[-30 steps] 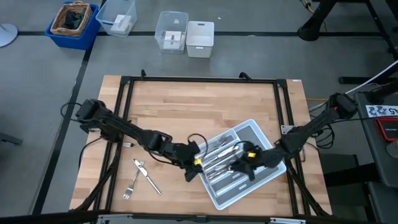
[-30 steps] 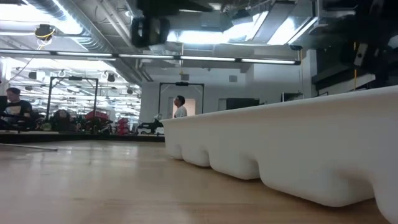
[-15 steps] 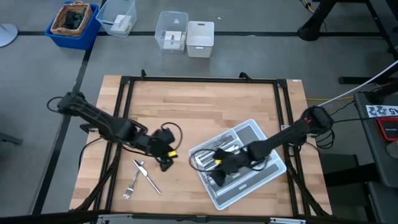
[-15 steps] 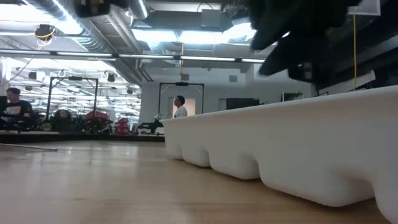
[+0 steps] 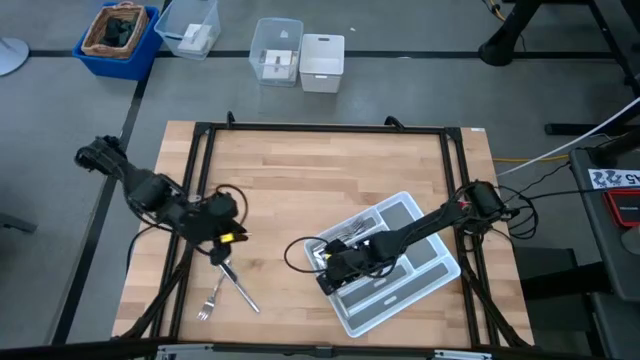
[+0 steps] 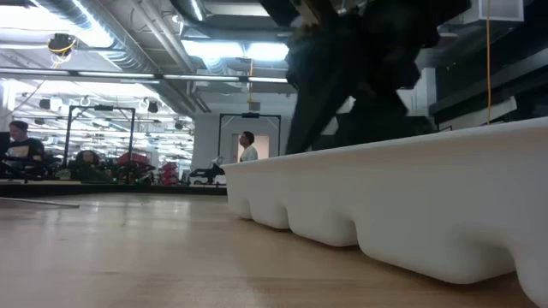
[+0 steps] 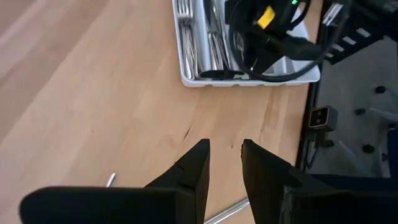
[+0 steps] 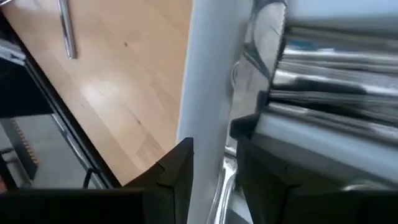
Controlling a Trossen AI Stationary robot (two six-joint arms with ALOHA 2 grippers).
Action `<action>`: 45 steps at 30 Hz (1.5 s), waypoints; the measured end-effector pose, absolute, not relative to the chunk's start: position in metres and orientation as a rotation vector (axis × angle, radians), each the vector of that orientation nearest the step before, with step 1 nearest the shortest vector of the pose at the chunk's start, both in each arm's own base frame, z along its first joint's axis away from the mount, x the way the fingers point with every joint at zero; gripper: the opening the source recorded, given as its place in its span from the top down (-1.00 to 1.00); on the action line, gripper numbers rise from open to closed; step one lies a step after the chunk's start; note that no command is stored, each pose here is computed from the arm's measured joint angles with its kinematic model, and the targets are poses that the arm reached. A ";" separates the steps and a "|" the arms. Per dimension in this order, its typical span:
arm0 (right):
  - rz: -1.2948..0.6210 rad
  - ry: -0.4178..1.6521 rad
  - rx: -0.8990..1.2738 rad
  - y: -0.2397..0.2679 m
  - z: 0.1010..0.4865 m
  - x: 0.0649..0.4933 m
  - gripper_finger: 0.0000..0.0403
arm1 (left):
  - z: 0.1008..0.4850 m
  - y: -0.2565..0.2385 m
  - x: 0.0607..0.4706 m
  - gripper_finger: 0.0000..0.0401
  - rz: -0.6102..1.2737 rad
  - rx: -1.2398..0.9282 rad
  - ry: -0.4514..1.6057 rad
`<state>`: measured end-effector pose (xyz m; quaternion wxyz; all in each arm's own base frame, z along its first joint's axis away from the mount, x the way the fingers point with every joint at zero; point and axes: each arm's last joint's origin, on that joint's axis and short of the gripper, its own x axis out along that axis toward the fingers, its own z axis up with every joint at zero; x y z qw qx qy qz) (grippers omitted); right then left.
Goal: Sort silverware
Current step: Put the silver table knife into the silverware tray
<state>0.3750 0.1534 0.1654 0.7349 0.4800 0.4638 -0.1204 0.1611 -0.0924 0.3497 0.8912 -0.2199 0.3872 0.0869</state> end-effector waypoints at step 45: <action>-0.397 0.958 1.226 0.155 0.169 0.374 0.95 | 0.357 -0.083 0.133 0.61 0.148 -0.336 0.796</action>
